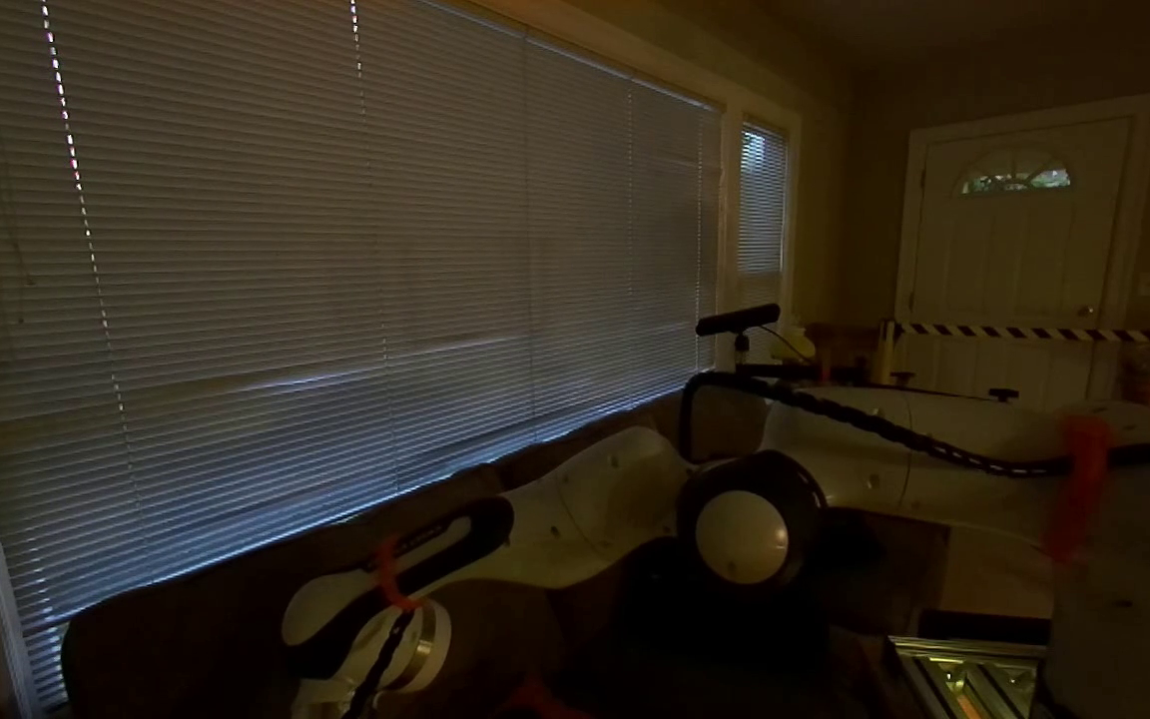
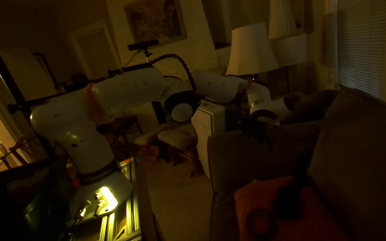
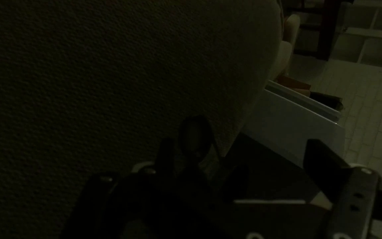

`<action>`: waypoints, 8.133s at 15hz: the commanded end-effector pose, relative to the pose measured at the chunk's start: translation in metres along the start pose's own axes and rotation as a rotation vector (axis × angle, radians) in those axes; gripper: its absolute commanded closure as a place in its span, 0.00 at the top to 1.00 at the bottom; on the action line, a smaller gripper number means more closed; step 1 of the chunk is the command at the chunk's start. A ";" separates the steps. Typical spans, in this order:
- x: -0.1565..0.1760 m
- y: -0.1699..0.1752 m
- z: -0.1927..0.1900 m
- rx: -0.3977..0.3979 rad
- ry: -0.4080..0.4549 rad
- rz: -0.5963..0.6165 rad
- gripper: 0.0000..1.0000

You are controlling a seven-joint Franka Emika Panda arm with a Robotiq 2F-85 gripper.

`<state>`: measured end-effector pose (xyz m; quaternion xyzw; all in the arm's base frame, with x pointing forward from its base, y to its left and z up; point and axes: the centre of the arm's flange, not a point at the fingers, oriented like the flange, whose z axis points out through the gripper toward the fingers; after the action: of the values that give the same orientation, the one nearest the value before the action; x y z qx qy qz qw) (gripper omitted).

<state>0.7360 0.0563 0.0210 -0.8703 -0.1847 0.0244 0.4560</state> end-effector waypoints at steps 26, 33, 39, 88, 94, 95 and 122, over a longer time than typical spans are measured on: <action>0.030 0.027 0.007 0.031 0.114 0.000 0.77; 0.023 0.035 0.003 0.032 0.097 0.052 0.83; 0.021 0.035 0.006 0.052 0.083 0.076 0.64; -0.112 0.091 -0.079 0.366 0.569 0.021 0.06; -0.158 0.097 -0.109 0.431 0.547 0.095 0.01; -0.170 0.098 -0.112 0.449 0.553 0.101 0.01; -0.344 0.099 -0.100 0.381 1.064 0.122 0.06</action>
<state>0.4666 -0.1913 -0.0439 -0.6739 0.1290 -0.3583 0.6331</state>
